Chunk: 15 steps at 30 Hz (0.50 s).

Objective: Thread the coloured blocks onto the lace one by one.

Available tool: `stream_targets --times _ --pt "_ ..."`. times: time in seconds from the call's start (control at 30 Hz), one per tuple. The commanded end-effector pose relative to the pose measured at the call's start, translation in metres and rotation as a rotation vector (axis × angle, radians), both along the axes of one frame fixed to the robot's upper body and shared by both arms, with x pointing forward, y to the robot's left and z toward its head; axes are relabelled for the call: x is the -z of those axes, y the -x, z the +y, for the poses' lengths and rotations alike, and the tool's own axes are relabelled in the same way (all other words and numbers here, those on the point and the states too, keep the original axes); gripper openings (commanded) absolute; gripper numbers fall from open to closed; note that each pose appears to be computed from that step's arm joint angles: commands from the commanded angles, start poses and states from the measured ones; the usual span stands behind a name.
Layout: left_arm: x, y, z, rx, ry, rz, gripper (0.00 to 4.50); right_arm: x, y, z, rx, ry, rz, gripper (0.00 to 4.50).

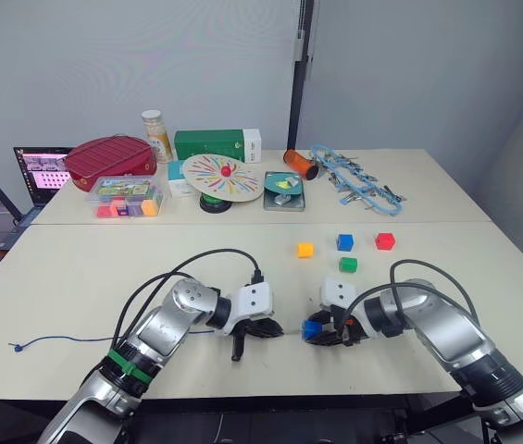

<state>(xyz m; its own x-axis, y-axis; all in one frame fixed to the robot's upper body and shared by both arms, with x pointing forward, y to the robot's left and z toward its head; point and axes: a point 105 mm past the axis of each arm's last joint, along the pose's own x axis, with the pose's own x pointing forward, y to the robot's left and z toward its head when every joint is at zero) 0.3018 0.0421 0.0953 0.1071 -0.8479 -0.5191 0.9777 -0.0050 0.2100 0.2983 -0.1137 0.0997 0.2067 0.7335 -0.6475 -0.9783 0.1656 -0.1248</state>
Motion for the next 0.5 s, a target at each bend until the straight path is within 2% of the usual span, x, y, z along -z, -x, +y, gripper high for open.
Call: stream_targets --times 0.03,0.23,0.5 --pt "-0.010 -0.001 -0.011 0.036 0.014 -0.051 0.00 0.005 0.002 0.002 0.007 0.009 0.012 1.29" --pt "-0.008 -0.005 -0.012 0.042 -0.005 -0.072 0.00 0.006 0.003 0.002 0.006 0.009 0.018 1.29" --pt "-0.019 -0.006 -0.039 0.107 0.031 -0.108 0.00 0.006 0.004 0.006 -0.001 0.004 0.020 1.29"
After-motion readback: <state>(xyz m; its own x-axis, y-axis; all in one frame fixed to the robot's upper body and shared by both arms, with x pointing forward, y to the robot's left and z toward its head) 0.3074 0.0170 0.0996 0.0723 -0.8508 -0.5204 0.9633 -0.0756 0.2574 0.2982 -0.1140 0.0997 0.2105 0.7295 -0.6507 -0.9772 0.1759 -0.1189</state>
